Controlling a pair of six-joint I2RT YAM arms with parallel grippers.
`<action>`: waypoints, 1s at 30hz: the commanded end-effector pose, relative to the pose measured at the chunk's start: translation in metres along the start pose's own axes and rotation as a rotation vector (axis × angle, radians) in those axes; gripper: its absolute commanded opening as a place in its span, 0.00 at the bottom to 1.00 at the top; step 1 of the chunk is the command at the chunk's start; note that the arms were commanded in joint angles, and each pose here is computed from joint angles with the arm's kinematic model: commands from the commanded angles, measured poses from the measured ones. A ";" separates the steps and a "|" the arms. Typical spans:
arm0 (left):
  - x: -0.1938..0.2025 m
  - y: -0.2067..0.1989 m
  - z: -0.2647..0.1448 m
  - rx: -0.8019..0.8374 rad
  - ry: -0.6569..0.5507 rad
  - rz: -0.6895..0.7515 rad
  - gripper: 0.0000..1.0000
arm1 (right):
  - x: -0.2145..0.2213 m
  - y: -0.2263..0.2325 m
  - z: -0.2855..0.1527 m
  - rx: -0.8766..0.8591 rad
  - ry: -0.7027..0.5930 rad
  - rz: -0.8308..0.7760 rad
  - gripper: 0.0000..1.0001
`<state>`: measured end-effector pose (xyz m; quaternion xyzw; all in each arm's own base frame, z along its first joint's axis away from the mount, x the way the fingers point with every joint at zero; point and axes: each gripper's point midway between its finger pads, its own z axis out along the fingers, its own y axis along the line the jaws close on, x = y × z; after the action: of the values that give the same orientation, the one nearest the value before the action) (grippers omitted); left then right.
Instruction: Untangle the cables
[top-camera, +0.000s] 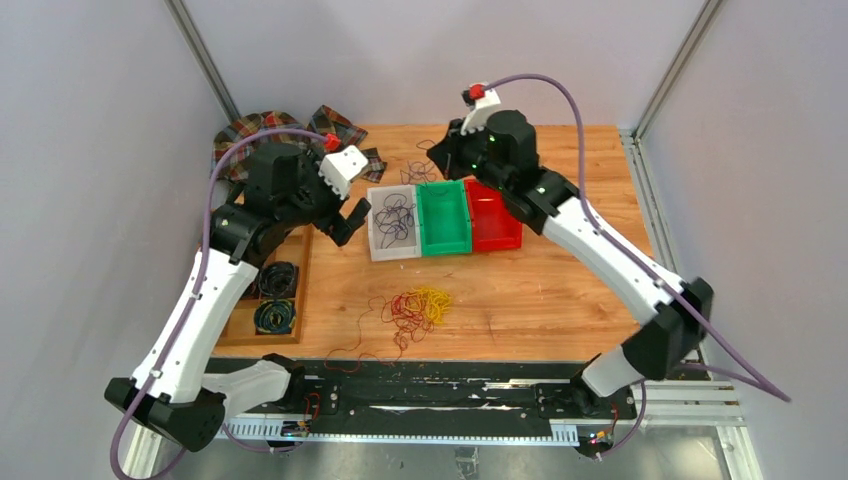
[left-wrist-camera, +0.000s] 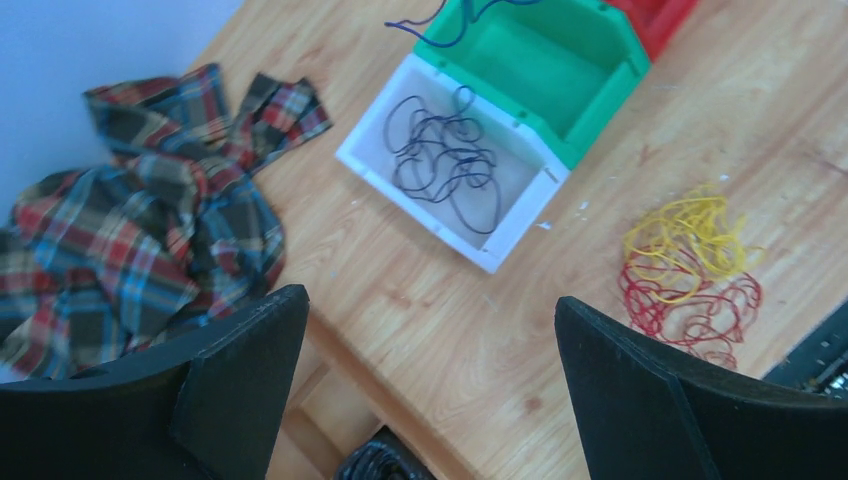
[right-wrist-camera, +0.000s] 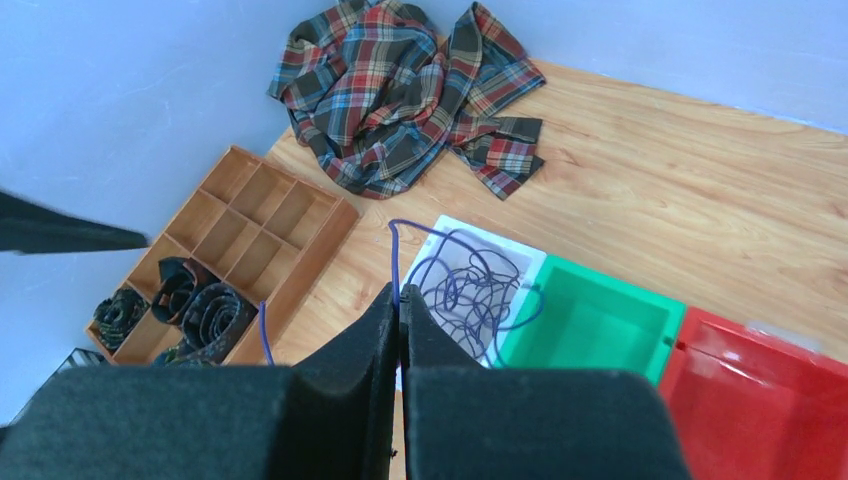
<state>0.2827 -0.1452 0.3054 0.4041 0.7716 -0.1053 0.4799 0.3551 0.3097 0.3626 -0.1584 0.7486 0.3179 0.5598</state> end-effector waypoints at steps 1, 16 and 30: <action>0.016 0.027 -0.012 -0.167 0.069 -0.038 0.98 | 0.005 0.005 0.048 -0.047 0.011 0.025 0.01; 0.036 0.035 -0.009 -0.212 0.131 -0.015 0.98 | 0.130 -0.016 0.136 0.013 0.274 0.030 0.00; 0.043 0.032 -0.002 -0.186 0.150 -0.009 0.98 | 0.232 -0.030 0.147 0.096 0.474 -0.156 0.01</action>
<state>0.2942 -0.1028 0.2830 0.3579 0.8124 -0.0076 0.4603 0.4142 0.4086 0.1329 -0.2298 0.8532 0.2261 0.4101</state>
